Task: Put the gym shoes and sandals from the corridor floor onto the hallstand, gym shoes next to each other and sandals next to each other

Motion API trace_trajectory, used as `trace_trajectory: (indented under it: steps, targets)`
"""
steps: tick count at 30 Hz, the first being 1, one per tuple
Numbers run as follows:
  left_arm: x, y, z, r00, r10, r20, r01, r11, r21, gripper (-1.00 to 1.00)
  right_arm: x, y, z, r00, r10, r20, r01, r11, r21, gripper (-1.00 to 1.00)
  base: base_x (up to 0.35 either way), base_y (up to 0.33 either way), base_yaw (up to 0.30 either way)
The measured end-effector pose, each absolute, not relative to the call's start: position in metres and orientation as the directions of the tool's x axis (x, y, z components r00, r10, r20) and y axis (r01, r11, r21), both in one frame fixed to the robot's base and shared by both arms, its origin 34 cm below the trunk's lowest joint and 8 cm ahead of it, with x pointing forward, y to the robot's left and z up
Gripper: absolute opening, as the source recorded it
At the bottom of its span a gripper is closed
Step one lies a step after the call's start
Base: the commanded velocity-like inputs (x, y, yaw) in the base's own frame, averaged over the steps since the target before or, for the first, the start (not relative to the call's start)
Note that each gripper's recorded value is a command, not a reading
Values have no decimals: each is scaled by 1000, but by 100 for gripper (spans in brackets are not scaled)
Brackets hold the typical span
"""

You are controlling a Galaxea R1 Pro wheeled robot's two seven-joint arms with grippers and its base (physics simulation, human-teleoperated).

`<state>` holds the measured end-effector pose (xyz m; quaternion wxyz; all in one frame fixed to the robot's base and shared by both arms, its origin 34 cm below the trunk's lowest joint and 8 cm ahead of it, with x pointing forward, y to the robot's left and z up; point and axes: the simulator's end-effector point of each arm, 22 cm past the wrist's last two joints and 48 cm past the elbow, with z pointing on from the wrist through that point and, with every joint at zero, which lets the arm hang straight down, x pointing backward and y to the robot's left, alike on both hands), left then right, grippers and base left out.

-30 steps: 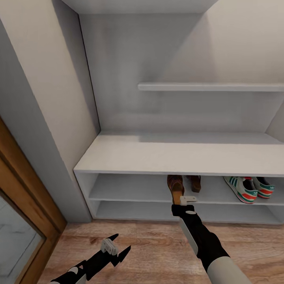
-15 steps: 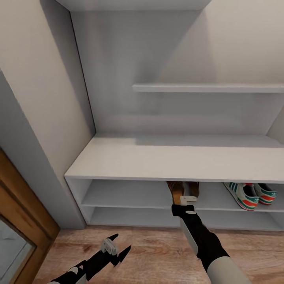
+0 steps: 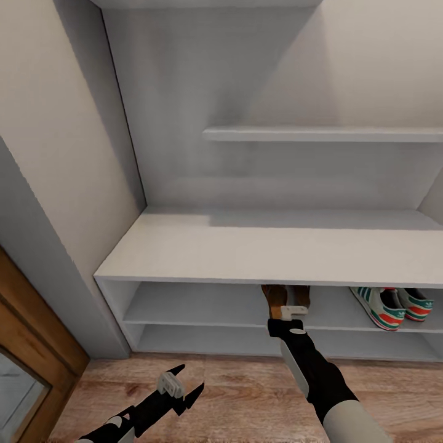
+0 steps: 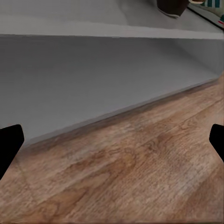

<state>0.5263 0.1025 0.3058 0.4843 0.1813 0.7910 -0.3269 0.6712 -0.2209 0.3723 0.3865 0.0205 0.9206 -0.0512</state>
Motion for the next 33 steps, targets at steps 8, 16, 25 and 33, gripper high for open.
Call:
trace_trajectory:
  steps: [8,16,25,33]
  targets:
    - [521,103,292,-491,-31,-871,593,721,-359,100,667,-221,355,-720,-2,-694,75,994,-80,-100,0,0,0]
    - [521,103,292,-491,-31,-871,592,721,-360,100,668,-221,355,-720,-2,-694,75,994,-80,-100,0,0,0]
    - [521,103,292,-491,-31,-871,591,722,-359,100,667,-221,355,-720,-2,-694,75,994,-80,-100,122,0,0]
    - [521,103,292,-491,-31,-871,591,722,-359,100,667,-221,355,-720,-1,-694,75,994,-80,-100,23,0,0]
